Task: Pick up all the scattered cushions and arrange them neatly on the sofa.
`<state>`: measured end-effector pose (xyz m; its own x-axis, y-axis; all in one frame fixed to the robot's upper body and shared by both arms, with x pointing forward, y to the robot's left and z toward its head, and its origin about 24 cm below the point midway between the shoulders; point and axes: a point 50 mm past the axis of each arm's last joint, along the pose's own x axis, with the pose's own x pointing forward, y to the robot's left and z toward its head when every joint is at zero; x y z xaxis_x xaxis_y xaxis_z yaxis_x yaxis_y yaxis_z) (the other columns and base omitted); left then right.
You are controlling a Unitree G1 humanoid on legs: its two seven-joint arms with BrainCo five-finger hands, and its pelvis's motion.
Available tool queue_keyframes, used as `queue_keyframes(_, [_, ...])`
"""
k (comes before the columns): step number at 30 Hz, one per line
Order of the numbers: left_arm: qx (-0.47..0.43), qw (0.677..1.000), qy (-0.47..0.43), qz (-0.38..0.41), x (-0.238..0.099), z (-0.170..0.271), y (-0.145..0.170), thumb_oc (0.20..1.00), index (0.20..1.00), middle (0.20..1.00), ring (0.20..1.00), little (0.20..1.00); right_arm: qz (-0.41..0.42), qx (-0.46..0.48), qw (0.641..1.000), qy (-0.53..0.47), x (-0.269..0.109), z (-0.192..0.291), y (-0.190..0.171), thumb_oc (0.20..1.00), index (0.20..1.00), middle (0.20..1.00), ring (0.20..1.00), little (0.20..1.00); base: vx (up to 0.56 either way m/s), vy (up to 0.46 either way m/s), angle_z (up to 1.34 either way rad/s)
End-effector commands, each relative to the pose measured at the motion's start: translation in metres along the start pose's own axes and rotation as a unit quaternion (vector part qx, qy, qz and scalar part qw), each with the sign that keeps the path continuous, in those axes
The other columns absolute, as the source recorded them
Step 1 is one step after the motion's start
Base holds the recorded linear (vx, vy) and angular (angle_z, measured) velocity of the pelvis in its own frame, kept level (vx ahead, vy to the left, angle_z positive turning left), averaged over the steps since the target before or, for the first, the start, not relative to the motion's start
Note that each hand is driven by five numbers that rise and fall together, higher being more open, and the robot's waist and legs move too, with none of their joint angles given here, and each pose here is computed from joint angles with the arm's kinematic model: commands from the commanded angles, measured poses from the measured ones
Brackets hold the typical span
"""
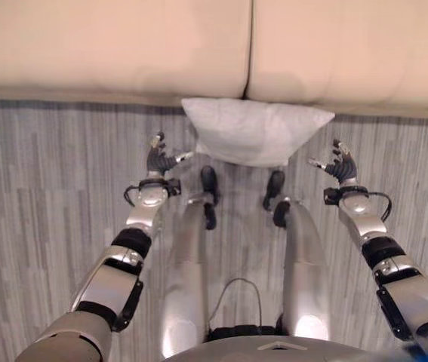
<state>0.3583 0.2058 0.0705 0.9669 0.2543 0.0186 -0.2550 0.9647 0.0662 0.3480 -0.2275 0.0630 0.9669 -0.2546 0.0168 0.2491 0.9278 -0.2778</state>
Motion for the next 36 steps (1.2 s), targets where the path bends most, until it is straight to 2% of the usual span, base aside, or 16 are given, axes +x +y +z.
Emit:
queue_keyframes(1, [0.009, 1.0, -0.001, 0.017, -0.009, -0.011, 0.005, 1.0, 1.0, 1.0, 1.0, 1.0, -0.036, -0.018, 0.999, 0.007, -0.011, -0.017, -0.023, 1.0, 1.0, 1.0, 1.0, 1.0, -0.03, 0.005, -0.08])
queue_keyframes(10, [0.005, 0.996, -0.077, 0.034, 0.017, 0.046, 0.005, 1.0, 1.0, 1.0, 1.0, 1.0, -0.074, -0.024, 0.995, -0.062, 0.019, 0.036, -0.047, 1.0, 1.0, 1.0, 1.0, 1.0, 0.0, 0.0, -0.05])
queue_keyframes(17, [0.004, 0.992, -0.119, 0.033, 0.027, 0.078, 0.007, 1.0, 1.0, 1.0, 1.0, 1.0, -0.061, -0.026, 0.993, -0.099, 0.031, 0.066, -0.053, 1.0, 1.0, 1.0, 1.0, 1.0, 0.0, 0.001, 0.0])
queue_keyframes(22, [-0.01, 0.986, -0.167, 0.004, 0.028, 0.105, -0.002, 1.0, 1.0, 1.0, 1.0, 1.0, -0.039, -0.025, 0.991, -0.128, 0.037, 0.089, -0.056, 1.0, 1.0, 1.0, 1.0, 1.0, 0.04, -0.009, 0.02])
queue_keyframes(31, [-0.021, 0.977, -0.208, -0.045, 0.03, 0.141, -0.028, 1.0, 1.0, 1.0, 1.0, 1.0, 0.035, -0.019, 0.98, -0.195, 0.044, 0.141, -0.03, 1.0, 1.0, 1.0, 1.0, 1.0, 0.03, -0.002, 0.0])
queue_keyframes(33, [-0.022, 0.973, -0.223, -0.058, 0.028, 0.152, -0.037, 1.0, 1.0, 1.0, 1.0, 1.0, 0.053, -0.023, 0.974, -0.218, 0.043, 0.157, -0.017, 1.0, 1.0, 1.0, 1.0, 1.0, 0.0, 0.0, 0.0])
queue_keyframes(36, [-0.028, 0.969, -0.23, -0.082, 0.025, 0.161, -0.06, 1.0, 1.0, 1.0, 1.0, 1.0, 0.103, -0.001, 0.961, -0.255, 0.036, 0.183, 0.024, 1.0, 1.0, 1.0, 1.0, 1.0, 0.0, 0.0, 0.0])
